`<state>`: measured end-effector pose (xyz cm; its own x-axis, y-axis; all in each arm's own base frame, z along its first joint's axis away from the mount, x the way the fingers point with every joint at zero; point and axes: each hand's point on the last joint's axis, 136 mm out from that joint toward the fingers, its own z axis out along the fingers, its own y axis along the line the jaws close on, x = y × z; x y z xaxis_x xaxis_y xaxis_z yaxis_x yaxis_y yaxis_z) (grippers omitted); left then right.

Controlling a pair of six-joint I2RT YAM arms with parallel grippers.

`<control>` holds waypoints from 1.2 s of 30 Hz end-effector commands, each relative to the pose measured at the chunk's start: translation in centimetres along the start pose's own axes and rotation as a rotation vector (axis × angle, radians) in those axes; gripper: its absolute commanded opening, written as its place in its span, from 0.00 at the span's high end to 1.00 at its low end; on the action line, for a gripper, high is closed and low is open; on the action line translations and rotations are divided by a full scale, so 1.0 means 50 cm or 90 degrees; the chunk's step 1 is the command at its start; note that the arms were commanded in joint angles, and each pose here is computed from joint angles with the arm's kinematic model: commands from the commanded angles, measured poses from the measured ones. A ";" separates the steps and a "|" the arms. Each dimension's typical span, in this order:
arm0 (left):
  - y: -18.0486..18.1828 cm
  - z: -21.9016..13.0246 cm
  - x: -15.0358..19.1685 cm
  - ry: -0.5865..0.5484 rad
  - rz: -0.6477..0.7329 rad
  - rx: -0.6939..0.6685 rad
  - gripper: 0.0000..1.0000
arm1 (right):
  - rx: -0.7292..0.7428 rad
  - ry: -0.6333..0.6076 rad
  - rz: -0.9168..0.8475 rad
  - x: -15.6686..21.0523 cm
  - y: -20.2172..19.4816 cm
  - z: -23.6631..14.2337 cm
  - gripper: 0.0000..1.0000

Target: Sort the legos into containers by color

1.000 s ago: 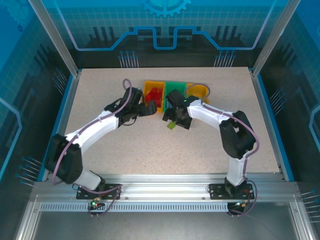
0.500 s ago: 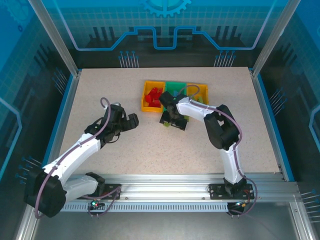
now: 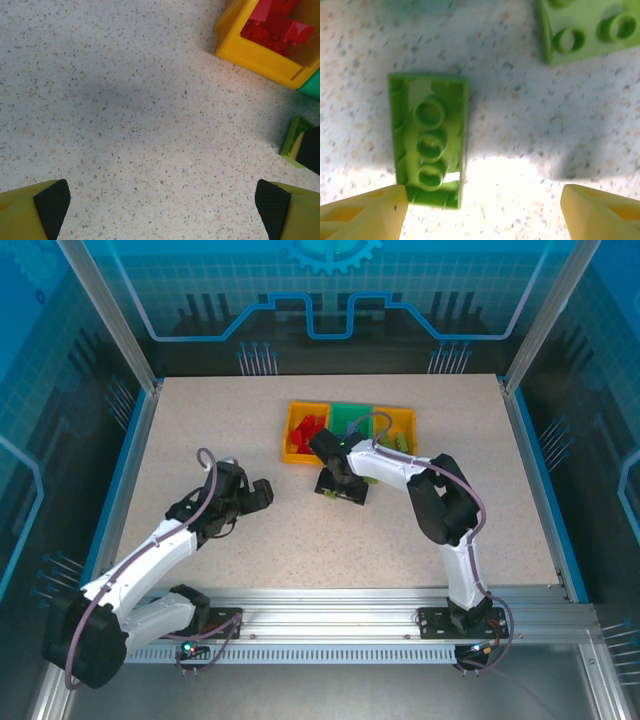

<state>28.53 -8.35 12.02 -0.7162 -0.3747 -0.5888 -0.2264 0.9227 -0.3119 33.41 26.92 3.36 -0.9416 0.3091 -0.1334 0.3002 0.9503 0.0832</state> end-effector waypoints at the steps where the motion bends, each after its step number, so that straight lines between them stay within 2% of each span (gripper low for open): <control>1: -0.001 -0.002 -0.005 -0.009 -0.014 0.010 0.01 | -0.001 -0.027 0.002 0.010 -0.005 -0.051 0.19; 7: -0.002 0.003 -0.006 -0.008 -0.009 0.010 0.01 | -0.026 -0.043 0.000 0.004 0.007 -0.070 0.19; 13: 0.002 0.011 0.004 0.004 -0.009 0.003 0.01 | 0.004 -0.014 -0.016 -0.019 0.037 -0.016 0.18; 16: 0.005 0.011 0.007 0.006 -0.008 0.001 0.01 | 0.043 -0.006 -0.018 -0.032 0.024 0.015 0.20; 18: 0.007 0.011 0.008 0.007 -0.009 0.000 0.01 | 0.058 0.010 -0.019 -0.035 0.014 0.038 0.25; 23: 0.007 0.012 0.008 0.006 -0.013 0.000 0.01 | 0.091 0.025 -0.032 -0.028 -0.012 0.065 0.27; 25: 0.006 0.013 0.007 0.004 -0.017 0.002 0.01 | 0.091 0.024 -0.040 -0.027 -0.015 0.069 0.36; 28: 0.006 0.016 0.010 0.009 -0.018 0.001 0.01 | 0.072 0.019 -0.058 -0.024 -0.006 0.059 0.58; 31: 0.009 0.022 0.016 0.017 -0.022 -0.003 0.01 | 0.047 -0.005 -0.083 -0.023 0.000 0.020 0.66; 36: 0.007 0.033 0.037 0.041 -0.036 0.007 0.01 | -0.021 -0.067 -0.085 -0.065 -0.013 -0.087 0.68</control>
<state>28.46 -8.63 10.51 -0.7342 -0.3907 -0.5553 -0.2441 0.9151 -0.3210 34.30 26.17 3.17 -0.9711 0.1818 -0.1544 0.1814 0.9833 0.0167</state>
